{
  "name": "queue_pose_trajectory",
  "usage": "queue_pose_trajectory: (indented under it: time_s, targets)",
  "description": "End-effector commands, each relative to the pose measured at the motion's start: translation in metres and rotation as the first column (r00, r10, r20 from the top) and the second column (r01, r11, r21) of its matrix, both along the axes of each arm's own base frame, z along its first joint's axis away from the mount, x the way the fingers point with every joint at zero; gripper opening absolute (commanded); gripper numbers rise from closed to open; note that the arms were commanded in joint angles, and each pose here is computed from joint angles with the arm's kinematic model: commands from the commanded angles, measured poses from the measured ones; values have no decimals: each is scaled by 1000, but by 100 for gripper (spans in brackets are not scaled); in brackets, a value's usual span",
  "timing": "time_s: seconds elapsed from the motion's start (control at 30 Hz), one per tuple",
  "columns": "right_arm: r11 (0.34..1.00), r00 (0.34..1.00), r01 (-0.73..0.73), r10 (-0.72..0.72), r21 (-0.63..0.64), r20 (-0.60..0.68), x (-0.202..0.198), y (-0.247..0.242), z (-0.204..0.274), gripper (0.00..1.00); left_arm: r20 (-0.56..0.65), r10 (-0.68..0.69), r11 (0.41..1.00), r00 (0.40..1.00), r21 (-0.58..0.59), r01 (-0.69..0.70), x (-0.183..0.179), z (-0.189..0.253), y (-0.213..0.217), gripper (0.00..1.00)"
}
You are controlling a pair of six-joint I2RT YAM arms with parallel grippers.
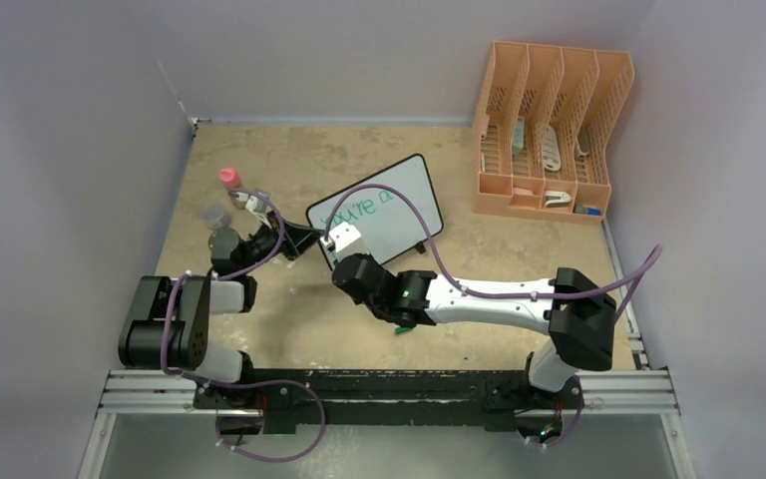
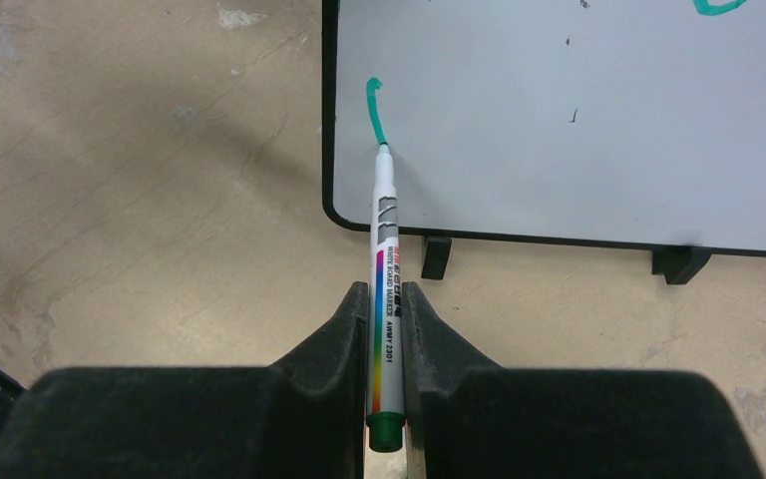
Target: Write a sentence on the whiteboard
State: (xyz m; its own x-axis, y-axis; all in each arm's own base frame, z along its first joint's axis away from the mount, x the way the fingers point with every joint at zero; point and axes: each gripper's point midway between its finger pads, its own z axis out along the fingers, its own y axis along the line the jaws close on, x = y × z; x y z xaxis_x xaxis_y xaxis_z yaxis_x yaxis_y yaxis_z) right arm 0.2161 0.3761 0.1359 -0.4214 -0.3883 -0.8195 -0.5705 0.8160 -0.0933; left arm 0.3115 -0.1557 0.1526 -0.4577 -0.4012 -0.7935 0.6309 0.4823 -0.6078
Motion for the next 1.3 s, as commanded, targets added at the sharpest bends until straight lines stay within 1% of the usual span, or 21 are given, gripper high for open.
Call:
queue_pose_trajectory:
  time_s: [0.0, 1.27]
  targets:
    - [998, 999, 20, -23, 58, 47, 7, 4, 23, 0, 84, 3, 1000, 996, 17, -4, 6, 16, 2, 0]
    - [994, 993, 38, -49, 103, 108, 18, 12, 46, 0, 78, 0, 1000, 997, 17, -1, 6, 14, 2, 0]
